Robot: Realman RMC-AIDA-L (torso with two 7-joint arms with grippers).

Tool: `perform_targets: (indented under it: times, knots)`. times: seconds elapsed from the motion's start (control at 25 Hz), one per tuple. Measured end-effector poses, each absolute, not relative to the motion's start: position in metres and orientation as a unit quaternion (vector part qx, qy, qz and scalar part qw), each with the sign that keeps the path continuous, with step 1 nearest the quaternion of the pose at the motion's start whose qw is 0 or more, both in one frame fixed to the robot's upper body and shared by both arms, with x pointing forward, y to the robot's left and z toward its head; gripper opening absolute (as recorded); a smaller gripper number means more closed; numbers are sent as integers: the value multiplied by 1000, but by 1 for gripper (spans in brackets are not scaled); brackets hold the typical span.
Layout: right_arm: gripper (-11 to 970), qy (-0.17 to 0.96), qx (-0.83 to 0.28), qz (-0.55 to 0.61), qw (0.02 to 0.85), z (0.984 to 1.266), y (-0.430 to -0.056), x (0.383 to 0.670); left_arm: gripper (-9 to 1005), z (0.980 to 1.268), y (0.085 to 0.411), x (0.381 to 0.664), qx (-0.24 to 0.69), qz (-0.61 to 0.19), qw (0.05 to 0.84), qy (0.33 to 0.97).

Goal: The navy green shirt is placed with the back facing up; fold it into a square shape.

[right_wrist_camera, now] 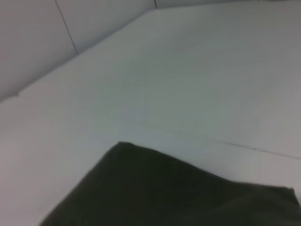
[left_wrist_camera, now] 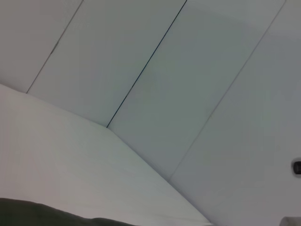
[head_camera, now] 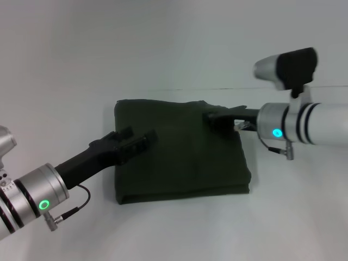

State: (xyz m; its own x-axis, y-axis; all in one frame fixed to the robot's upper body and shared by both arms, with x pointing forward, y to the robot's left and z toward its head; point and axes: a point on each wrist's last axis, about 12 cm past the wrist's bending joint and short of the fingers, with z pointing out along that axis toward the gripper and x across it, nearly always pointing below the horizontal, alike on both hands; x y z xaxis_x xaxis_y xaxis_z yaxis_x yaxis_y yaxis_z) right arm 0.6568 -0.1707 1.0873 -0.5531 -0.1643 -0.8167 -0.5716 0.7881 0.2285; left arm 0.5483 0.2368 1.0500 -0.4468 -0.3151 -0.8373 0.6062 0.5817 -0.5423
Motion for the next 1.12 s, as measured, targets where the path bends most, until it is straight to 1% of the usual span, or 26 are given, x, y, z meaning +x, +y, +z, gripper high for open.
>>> perform_targets:
  times: [0.2,0.44,0.6,0.92,1.12]
  knots:
    - [-1,863,-224,179,416,1075,-163,662,934,1049,237,549,99,-443,516,726]
    - [0,865,-230,141,424,1074,-165,665,935,1048,239,549,92,-437,516,731]
    - [0,860,-232,137,434,1079,-166,669,935,1047,240,550,88,-433,516,734]
    - [-1,841,-230,146,468,1103,-158,683,935,1046,243,552,83,-425,519,737]
    - [-1,838,-255,122,467,1098,-151,682,934,1046,242,553,82,-422,519,739]
